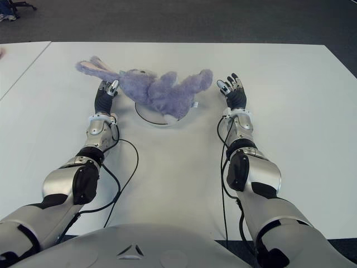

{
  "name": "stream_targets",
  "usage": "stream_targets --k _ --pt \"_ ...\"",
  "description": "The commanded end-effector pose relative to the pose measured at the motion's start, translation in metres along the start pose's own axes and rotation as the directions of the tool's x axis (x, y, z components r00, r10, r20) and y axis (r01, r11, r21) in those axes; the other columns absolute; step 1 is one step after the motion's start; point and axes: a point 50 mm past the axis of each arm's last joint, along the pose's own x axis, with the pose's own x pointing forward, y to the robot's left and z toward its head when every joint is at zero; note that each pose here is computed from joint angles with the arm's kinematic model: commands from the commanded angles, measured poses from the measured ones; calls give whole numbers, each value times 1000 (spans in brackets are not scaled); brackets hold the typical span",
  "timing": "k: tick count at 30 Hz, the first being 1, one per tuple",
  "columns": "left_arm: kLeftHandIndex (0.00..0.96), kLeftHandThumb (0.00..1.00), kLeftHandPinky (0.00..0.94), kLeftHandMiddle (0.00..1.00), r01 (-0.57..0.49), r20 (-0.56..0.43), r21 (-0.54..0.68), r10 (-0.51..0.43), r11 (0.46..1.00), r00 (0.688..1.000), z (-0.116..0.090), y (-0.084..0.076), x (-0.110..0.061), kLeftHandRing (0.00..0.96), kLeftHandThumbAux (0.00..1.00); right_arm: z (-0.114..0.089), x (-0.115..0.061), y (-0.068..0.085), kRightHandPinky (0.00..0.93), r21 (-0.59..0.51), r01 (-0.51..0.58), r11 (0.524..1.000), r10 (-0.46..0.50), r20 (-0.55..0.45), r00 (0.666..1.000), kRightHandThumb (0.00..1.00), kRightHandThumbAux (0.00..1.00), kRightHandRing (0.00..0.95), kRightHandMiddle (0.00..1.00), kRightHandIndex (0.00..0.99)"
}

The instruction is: Put the doll into the plate.

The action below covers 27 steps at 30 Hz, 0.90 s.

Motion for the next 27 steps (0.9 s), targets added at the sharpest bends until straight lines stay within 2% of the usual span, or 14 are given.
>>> stream_targets --k 1,20,27 --pt "107 0 62 136 -43 -414 -60 14 997 910 -95 5 -67 106 479 -39 -18 -5 0 22 62 998 -58 -136 989 0 774 1 26 6" --pt "106 0 41 126 -29 -408 -23 17 999 913 -95 7 -67 94 457 -59 -33 -8 21 -124 79 989 -99 -163 982 0 768 1 25 17" --pt "99 0 47 118 -19 -408 -8 14 1000 913 -95 11 -68 88 465 -80 -51 -18 79 -151 114 982 -143 -198 970 0 790 36 49 36"
